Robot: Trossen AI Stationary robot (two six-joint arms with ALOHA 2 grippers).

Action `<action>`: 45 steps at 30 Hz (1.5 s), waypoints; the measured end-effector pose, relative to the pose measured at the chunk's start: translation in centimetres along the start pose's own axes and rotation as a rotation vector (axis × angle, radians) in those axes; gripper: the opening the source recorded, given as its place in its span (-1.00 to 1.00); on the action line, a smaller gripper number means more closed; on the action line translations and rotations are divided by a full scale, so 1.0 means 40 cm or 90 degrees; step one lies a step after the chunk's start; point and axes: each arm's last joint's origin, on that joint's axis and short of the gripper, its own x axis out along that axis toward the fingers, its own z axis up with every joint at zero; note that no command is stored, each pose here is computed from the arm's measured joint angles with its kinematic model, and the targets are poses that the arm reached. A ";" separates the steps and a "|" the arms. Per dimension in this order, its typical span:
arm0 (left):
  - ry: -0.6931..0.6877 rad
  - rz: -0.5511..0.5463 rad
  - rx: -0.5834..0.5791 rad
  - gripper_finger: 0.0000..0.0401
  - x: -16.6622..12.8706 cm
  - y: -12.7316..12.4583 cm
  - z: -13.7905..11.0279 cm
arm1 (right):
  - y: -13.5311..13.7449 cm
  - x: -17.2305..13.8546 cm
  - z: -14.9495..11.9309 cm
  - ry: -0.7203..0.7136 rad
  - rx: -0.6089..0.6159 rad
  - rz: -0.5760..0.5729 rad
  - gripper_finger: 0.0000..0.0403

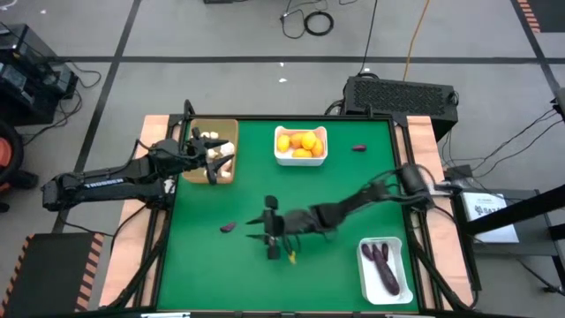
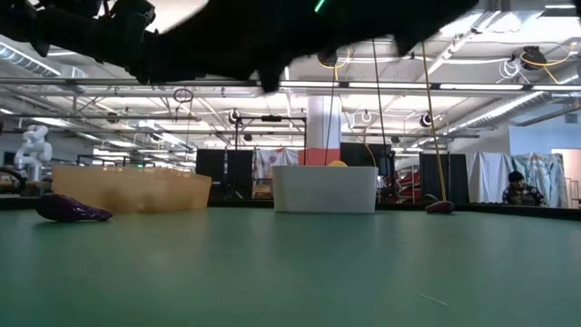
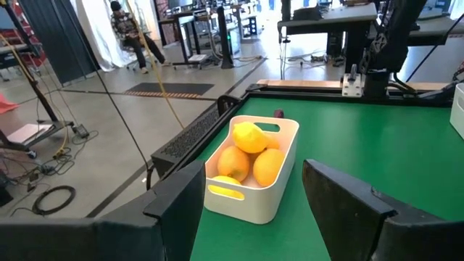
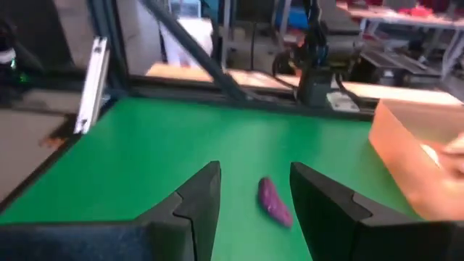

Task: Sort produce into baskets
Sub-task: Put the eggplant into the bottom white bin

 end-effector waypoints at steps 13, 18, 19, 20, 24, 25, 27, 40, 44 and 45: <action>0.000 0.000 0.016 0.19 0.000 0.000 0.000 | -0.147 0.255 -0.102 0.084 -0.022 0.058 -0.04; -0.001 0.000 0.029 0.19 0.000 0.000 0.000 | -0.146 0.307 -0.105 0.134 -0.024 0.096 0.17; -0.001 0.000 0.030 0.19 0.000 0.000 0.000 | -0.144 0.317 -0.108 0.133 -0.022 0.112 0.20; -0.001 0.000 0.031 0.19 0.000 0.000 0.001 | -0.142 0.325 -0.111 0.133 -0.021 0.130 0.22; -0.002 0.000 0.031 0.19 0.000 0.000 0.001 | -0.145 0.355 -0.129 0.125 -0.009 0.179 0.26; -0.002 0.000 0.031 0.19 0.000 0.000 0.001 | -0.149 0.359 -0.136 0.127 -0.006 0.178 0.26; -0.001 0.000 0.031 0.19 0.000 0.000 0.000 | -0.155 0.366 -0.157 0.137 -0.004 0.173 0.26; -0.001 0.000 0.031 0.19 0.000 0.000 0.000 | -0.184 0.370 -0.192 0.193 0.050 0.130 -0.01; -0.001 0.000 0.031 0.19 0.000 0.000 0.000 | -0.188 0.366 -0.184 0.205 0.077 0.121 -0.26; 0.000 0.000 0.031 0.19 0.000 0.000 0.000 | -0.188 0.362 -0.180 0.214 0.087 0.119 -0.32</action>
